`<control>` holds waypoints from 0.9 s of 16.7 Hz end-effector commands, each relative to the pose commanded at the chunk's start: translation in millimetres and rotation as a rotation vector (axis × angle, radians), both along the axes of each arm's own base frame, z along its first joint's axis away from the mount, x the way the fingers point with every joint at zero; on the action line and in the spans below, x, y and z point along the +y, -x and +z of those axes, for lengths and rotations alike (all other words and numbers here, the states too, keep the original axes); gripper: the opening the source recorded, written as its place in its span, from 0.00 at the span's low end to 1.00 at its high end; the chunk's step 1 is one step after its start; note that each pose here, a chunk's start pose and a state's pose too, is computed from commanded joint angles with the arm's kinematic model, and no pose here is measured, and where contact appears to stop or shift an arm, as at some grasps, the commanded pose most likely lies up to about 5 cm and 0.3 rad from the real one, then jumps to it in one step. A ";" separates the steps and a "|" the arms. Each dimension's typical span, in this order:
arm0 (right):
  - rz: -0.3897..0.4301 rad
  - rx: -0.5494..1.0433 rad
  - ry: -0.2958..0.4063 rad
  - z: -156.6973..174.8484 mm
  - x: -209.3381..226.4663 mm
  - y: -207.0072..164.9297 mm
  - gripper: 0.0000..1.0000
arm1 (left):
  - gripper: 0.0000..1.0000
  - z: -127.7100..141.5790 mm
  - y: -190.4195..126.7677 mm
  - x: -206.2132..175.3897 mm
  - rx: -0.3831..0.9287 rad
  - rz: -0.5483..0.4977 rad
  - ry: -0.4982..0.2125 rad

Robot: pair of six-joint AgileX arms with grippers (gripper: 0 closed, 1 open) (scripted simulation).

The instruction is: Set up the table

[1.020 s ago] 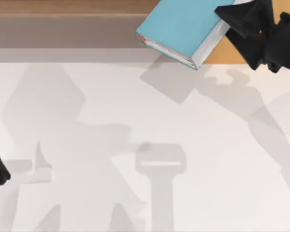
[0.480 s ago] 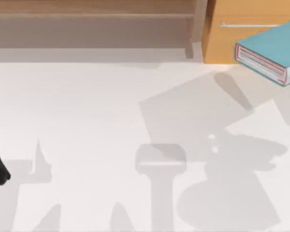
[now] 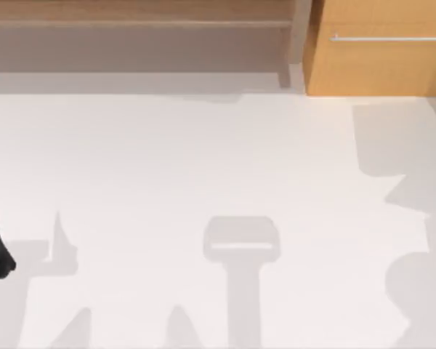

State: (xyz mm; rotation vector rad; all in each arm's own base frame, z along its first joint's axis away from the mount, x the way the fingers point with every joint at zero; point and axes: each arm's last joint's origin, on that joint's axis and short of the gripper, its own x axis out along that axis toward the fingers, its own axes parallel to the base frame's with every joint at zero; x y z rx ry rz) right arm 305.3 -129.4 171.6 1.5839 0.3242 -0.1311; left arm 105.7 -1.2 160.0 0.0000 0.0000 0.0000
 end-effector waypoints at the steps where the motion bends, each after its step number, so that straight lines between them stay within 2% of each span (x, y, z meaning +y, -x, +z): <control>1: -0.034 -0.008 0.009 -1.2 -10.3 -4.8 0.00 | 1.00 0.0 0.0 0.0 0.000 0.000 0.000; 5: -0.120 -0.028 0.037 -9.0 -41.5 -23.7 0.00 | 1.00 0.0 0.0 0.0 0.000 0.000 0.000; 15: -0.125 -0.021 0.040 -18.5 -47.1 -35.8 0.00 | 1.00 0.0 0.0 0.0 0.000 0.000 0.000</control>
